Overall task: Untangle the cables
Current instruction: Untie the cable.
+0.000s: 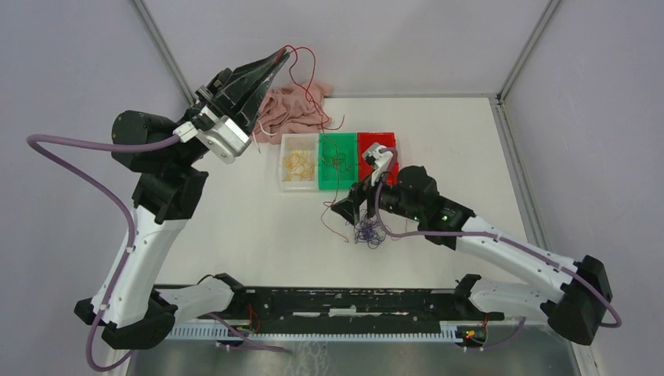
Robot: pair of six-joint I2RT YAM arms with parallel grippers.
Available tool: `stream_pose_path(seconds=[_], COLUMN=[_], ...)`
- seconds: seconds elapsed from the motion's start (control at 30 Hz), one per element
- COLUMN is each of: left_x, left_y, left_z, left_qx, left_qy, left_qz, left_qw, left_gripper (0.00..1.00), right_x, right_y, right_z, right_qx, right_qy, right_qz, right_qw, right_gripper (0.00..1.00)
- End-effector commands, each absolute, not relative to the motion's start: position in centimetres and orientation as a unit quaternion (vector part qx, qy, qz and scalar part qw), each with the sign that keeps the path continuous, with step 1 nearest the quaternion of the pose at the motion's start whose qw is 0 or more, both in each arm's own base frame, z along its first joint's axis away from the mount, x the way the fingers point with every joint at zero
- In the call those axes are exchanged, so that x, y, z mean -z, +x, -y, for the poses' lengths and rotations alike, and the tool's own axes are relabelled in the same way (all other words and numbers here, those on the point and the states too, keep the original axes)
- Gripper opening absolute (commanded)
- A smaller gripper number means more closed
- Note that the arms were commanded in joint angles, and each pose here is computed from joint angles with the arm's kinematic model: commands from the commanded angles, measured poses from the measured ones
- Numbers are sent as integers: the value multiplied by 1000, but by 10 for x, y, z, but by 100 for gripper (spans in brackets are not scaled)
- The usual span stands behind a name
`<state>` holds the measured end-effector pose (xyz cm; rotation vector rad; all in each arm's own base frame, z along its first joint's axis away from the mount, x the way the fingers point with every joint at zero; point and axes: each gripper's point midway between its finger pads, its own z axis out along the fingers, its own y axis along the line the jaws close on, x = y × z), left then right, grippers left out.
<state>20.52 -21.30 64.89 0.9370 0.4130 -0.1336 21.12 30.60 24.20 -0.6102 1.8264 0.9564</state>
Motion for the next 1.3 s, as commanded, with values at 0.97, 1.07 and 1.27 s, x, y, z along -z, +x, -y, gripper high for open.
stream_pose_path(seconds=[0.97,1.07,1.27], left_x=[-682,-681,-679], left_y=[179,178,178], left_z=[197,198,200], left_qx=[-5,-1,7], left_qy=[439,441,444], left_qz=[-116,-116,-115], left_qw=[891,890,888], left_gripper=[3,3,3], right_x=[-232,-222,-232], right_y=[258,250,221], right_z=[-309,-304,-323], right_qx=[-439,-426,-470], right_qy=[-200,-234,-323], right_qz=[-703,-706,-655], right_qw=[522,515,496], right_gripper=[87,87,86])
